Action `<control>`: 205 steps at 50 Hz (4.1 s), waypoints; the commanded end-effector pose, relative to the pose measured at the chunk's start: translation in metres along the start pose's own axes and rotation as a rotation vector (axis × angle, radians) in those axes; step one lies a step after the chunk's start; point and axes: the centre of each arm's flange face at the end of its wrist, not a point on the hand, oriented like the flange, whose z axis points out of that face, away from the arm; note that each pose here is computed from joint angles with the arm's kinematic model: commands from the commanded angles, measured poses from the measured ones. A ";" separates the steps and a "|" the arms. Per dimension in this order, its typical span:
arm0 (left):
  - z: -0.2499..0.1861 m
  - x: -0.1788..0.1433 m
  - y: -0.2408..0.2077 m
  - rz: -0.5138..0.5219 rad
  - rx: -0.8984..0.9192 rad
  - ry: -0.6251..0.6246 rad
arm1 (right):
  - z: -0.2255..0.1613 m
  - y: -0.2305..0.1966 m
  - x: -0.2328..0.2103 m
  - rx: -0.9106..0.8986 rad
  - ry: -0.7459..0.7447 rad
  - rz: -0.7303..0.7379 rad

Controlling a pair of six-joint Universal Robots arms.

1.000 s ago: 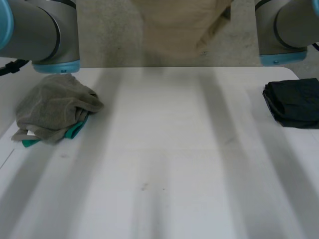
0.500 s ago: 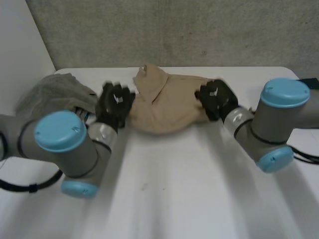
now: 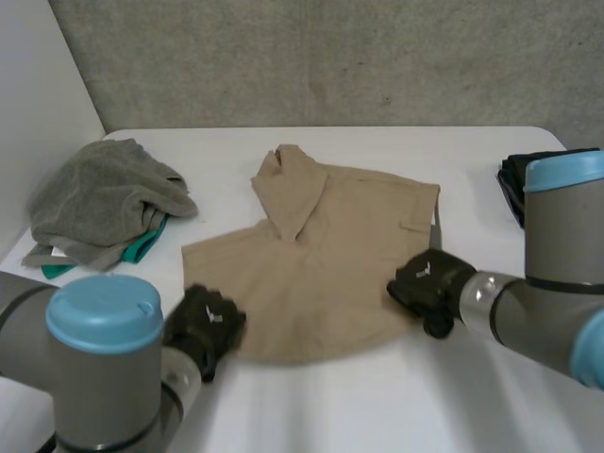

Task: Fold the laundry.

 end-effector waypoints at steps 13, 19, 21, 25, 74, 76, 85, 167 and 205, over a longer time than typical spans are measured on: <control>-0.065 -0.019 -0.041 -0.062 0.060 0.051 | -0.053 0.033 -0.025 -0.136 -0.052 -0.185; -0.041 -0.047 -0.070 -0.117 0.202 -0.017 | -0.054 0.036 -0.024 -0.144 -0.048 -0.198; -0.025 -0.052 -0.074 -0.127 0.240 -0.026 | -0.054 0.036 -0.024 -0.143 -0.047 -0.198; 0.021 -0.066 -0.086 -0.121 0.366 -0.066 | -0.053 0.037 -0.023 -0.138 -0.040 -0.199; 0.203 -0.072 -0.069 0.026 0.507 -0.084 | -0.042 0.043 -0.028 -0.107 0.005 -0.204; 0.195 -0.074 -0.065 0.021 0.471 -0.113 | -0.041 0.043 -0.028 -0.101 0.011 -0.207; 0.177 -0.079 -0.040 -0.019 0.287 -0.208 | -0.041 0.042 -0.027 -0.094 0.019 -0.209; 0.075 -0.104 -0.064 -0.167 0.241 -0.336 | -0.031 0.035 -0.015 -0.010 0.109 -0.027; -0.036 0.014 0.010 -0.405 0.009 0.065 | -0.017 0.030 0.009 0.123 0.165 0.279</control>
